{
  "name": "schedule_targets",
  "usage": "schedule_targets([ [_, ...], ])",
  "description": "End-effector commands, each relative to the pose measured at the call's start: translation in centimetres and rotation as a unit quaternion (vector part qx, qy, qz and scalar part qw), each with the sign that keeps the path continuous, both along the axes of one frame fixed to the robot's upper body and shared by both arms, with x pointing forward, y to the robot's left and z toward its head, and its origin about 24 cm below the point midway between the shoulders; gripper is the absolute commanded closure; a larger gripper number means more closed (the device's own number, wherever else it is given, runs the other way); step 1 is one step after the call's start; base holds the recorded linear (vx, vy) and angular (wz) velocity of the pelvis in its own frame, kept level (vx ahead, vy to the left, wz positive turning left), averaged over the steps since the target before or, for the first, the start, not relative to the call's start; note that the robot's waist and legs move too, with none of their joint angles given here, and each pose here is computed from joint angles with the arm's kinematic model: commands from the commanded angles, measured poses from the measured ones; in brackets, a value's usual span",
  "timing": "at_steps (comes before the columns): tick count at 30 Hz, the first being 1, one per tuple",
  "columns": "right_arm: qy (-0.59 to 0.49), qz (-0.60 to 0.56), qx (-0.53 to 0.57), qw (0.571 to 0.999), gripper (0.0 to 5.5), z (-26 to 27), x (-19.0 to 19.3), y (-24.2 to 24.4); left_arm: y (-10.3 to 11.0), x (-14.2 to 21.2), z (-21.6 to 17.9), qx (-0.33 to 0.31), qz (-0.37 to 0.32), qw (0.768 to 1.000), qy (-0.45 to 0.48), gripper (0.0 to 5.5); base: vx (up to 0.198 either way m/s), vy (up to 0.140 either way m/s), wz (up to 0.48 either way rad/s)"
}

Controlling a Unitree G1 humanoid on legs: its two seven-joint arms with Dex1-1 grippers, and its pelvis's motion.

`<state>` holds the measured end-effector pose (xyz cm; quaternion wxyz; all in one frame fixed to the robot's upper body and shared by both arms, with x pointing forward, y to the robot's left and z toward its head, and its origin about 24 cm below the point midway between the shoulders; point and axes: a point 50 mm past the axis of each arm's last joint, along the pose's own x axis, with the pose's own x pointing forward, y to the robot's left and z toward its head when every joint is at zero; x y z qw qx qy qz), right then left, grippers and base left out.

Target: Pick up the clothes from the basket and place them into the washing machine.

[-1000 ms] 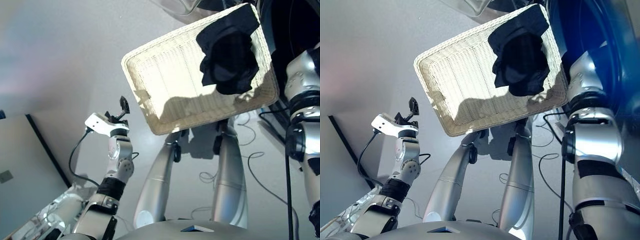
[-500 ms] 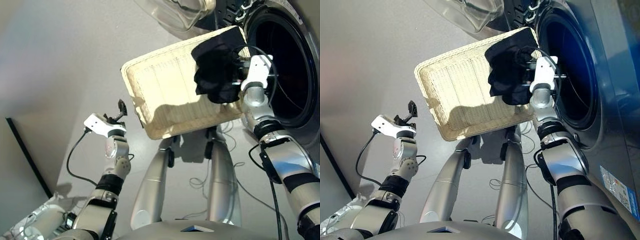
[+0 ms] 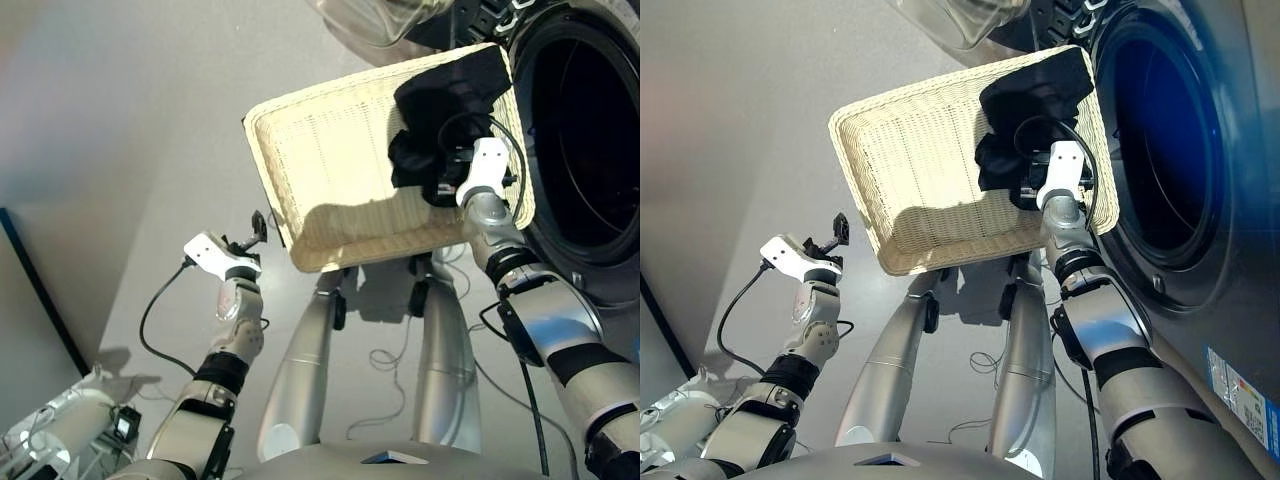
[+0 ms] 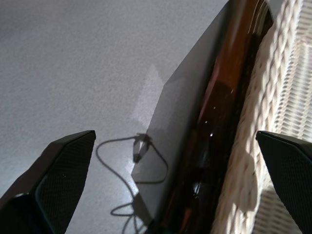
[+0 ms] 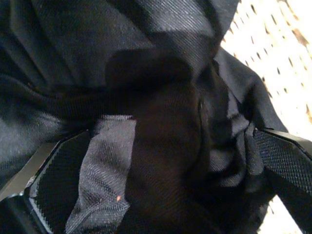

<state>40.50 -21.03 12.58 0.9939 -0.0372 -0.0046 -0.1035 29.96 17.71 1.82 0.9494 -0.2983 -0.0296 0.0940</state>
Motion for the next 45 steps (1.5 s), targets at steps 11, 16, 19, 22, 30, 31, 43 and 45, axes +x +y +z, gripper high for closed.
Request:
schedule_targets([
  [11,-0.079,0.016,0.014,0.997,5.50,5.1,1.3,1.6,1.6,0.4,2.2,0.053,0.005,0.998,-0.045,0.00,0.000,0.000,0.000],
  [16,-0.117,0.019,-0.002,0.993,5.50,5.4,1.0,2.9,1.7,0.7,2.7,0.050,0.018,0.997,-0.054,0.00,-0.040,0.003,-0.038],
  [19,-0.139,-0.005,-0.005,0.990,5.50,5.4,0.6,2.3,1.8,0.8,2.5,0.052,0.030,0.997,-0.051,0.00,-0.035,0.001,-0.051],
  [22,-0.167,-0.021,-0.009,0.986,5.50,6.0,0.1,1.6,2.0,0.8,2.4,0.053,0.041,0.996,-0.050,0.00,0.000,0.000,0.000],
  [30,-0.295,-0.146,-0.127,0.936,5.50,9.4,-2.7,-1.7,2.9,-0.1,1.5,0.066,0.075,0.994,-0.037,0.00,0.000,0.000,0.000],
  [31,-0.300,-0.177,-0.138,0.927,5.50,9.4,-3.1,-2.4,2.8,-0.1,1.5,0.072,0.072,0.994,-0.039,0.00,0.000,0.000,0.000],
  [43,-0.306,-0.477,-0.096,0.818,5.50,13.0,-5.7,-10.3,2.4,-0.7,1.5,0.077,0.076,0.993,-0.042,0.00,0.005,0.018,0.006],
  [45,-0.295,-0.494,-0.092,0.813,5.50,13.4,-6.0,-11.7,2.3,-0.9,1.2,0.072,0.072,0.994,-0.036,0.00,0.000,0.000,0.000],
])
